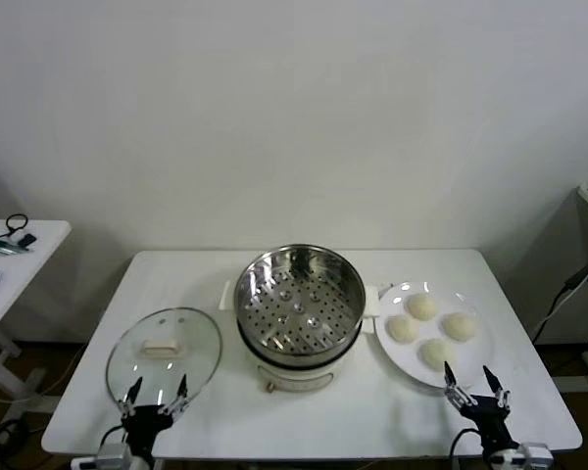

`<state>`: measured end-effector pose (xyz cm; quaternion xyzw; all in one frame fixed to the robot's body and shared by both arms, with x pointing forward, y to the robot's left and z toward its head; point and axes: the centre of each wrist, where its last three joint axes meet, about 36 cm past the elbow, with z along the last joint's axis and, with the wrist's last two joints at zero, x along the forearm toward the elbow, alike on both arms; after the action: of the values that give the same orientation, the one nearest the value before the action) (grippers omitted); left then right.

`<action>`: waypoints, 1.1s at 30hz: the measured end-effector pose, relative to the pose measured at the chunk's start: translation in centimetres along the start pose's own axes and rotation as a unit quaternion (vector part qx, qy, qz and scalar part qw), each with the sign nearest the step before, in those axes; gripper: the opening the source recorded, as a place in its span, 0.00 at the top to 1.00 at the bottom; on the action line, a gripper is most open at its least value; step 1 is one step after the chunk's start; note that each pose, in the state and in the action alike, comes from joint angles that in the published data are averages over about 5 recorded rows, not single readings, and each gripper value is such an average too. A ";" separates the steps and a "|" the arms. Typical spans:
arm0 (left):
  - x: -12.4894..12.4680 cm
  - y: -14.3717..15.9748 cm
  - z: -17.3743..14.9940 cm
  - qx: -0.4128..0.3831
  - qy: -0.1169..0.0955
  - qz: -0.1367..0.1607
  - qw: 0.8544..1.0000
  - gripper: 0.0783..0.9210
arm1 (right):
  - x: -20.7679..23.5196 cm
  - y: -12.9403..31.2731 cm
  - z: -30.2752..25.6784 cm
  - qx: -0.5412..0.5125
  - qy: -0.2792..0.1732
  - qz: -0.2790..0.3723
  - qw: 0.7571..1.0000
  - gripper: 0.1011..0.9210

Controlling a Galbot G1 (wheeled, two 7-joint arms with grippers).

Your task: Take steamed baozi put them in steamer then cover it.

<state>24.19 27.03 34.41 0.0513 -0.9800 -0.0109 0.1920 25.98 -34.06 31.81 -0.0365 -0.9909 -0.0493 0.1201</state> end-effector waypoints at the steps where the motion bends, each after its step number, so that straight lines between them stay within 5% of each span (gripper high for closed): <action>1: 0.0 0.0 0.0 0.000 0.000 0.000 1.000 0.12 | -0.1 0.0 -0.2 0.001 0.000 0.000 1.000 0.12; 13: 0.0 -0.2 -0.2 -0.004 -0.005 0.005 1.000 0.12 | -7.8 -2.5 -7.4 0.083 0.020 -0.002 0.996 0.12; 20: 0.0 0.0 -0.2 -0.007 -0.010 0.007 1.000 0.12 | -15.8 -4.1 -14.6 0.210 0.024 -0.080 0.974 0.12; 26: 0.2 -0.1 0.0 -0.009 -0.011 0.008 1.000 0.12 | -20.9 -5.2 -20.6 0.365 0.054 -0.197 0.908 0.12; 33: 0.2 -0.2 0.4 -0.012 -0.010 0.012 1.000 0.12 | -24.3 -7.8 -26.5 0.527 0.133 -0.330 0.772 0.12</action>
<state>23.84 26.84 34.15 0.0371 -0.9822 -0.0205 0.1829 55.03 -46.04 50.84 0.3684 -0.7870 0.4395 0.2274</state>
